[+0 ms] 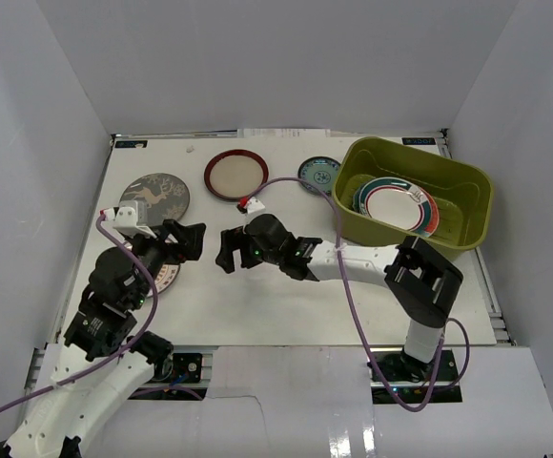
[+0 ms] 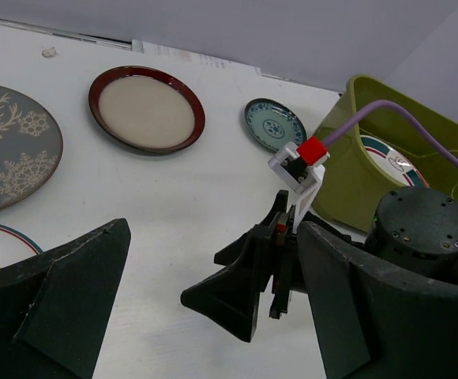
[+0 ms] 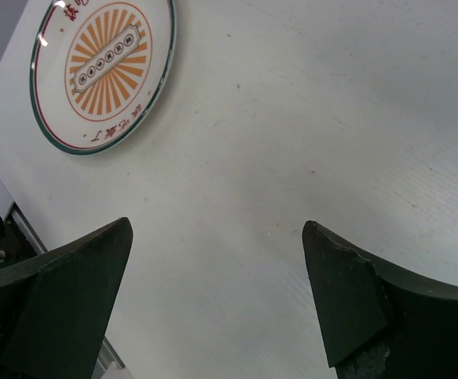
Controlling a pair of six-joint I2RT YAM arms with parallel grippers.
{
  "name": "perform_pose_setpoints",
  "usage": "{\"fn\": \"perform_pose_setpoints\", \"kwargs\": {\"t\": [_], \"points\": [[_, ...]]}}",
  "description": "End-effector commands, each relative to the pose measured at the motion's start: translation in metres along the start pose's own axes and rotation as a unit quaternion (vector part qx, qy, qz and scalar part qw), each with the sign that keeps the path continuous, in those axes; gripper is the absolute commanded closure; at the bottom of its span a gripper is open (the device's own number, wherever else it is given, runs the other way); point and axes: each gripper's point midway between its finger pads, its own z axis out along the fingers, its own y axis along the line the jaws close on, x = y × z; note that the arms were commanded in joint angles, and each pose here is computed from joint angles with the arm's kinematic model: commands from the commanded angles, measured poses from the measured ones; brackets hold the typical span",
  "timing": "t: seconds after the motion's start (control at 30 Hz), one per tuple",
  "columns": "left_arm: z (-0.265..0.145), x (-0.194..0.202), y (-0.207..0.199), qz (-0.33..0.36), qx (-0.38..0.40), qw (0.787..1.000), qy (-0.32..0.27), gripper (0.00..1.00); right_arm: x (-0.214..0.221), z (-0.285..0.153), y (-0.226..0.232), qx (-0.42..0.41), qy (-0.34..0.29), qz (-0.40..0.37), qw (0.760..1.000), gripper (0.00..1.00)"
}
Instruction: Place the plates into the plastic bin on the countertop
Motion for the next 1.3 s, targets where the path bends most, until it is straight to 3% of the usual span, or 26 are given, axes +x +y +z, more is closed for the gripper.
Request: {"fn": "perform_pose_setpoints", "kwargs": {"t": [0.0, 0.1, 0.3, 0.37, 0.67, 0.77, 0.8, 0.9, 0.97, 1.0, 1.03, 1.07, 1.13, 1.2, 1.27], "points": [[0.002, -0.002, 0.005, 0.005, -0.015, 1.000, -0.003, 0.02, -0.054, -0.010, 0.029, -0.036, -0.084, 0.010, 0.996, 0.06], [-0.002, -0.009, 0.003, -0.005, -0.013, 1.000, -0.016, 0.02, -0.057, -0.009, 0.031, -0.042, -0.085, 0.010, 0.995, 0.05], [-0.010, -0.042, -0.013, -0.020, 0.015, 0.998, -0.052, 0.02, -0.003, 0.057, 0.057, -0.095, -0.004, 0.056, 0.994, 0.04], [-0.011, -0.043, -0.019, -0.023, 0.029, 0.998, -0.049, 0.02, -0.013, 0.071, 0.084, -0.131, -0.004, 0.070, 0.989, 0.07], [-0.014, -0.035, -0.028, -0.031, 0.052, 0.998, -0.023, 0.02, 0.019, 0.154, 0.091, -0.140, 0.031, 0.182, 0.973, 0.35], [-0.013, -0.029, -0.027, -0.034, 0.051, 0.998, -0.014, 0.02, 0.032, 0.165, 0.091, -0.149, 0.043, 0.213, 0.965, 0.50], [-0.013, -0.028, -0.027, -0.035, 0.051, 0.998, -0.013, 0.02, 0.035, 0.167, 0.090, -0.148, 0.045, 0.217, 0.964, 0.66], [-0.011, -0.025, -0.025, -0.035, 0.046, 0.998, -0.009, 0.02, 0.035, 0.156, 0.086, -0.139, 0.040, 0.222, 0.964, 0.92], [-0.009, -0.024, -0.024, -0.034, 0.042, 0.998, -0.008, 0.02, 0.025, 0.140, 0.082, -0.139, 0.011, 0.212, 0.967, 0.92], [-0.009, -0.024, -0.024, -0.033, 0.041, 0.999, -0.008, 0.02, 0.000, 0.116, 0.094, -0.157, -0.014, 0.204, 0.966, 0.92], [-0.007, -0.023, -0.023, -0.034, 0.038, 0.999, -0.007, 0.02, 0.019, 0.105, 0.074, -0.131, -0.007, 0.197, 0.972, 0.92], [-0.005, -0.023, -0.021, -0.033, 0.033, 0.999, -0.006, 0.02, -0.015, 0.074, 0.089, -0.155, -0.048, 0.172, 0.972, 0.92], [-0.001, -0.023, -0.019, -0.034, 0.024, 0.999, -0.004, 0.02, -0.010, 0.048, 0.064, -0.114, -0.067, 0.146, 0.980, 0.92], [0.002, -0.027, -0.018, -0.040, 0.013, 0.999, -0.008, 0.02, -0.054, 0.002, 0.051, -0.078, -0.133, 0.097, 0.983, 0.92], [0.008, -0.024, -0.020, -0.045, 0.011, 0.999, 0.003, 0.02, -0.063, -0.027, 0.020, -0.032, -0.154, 0.072, 0.985, 0.92]]}}
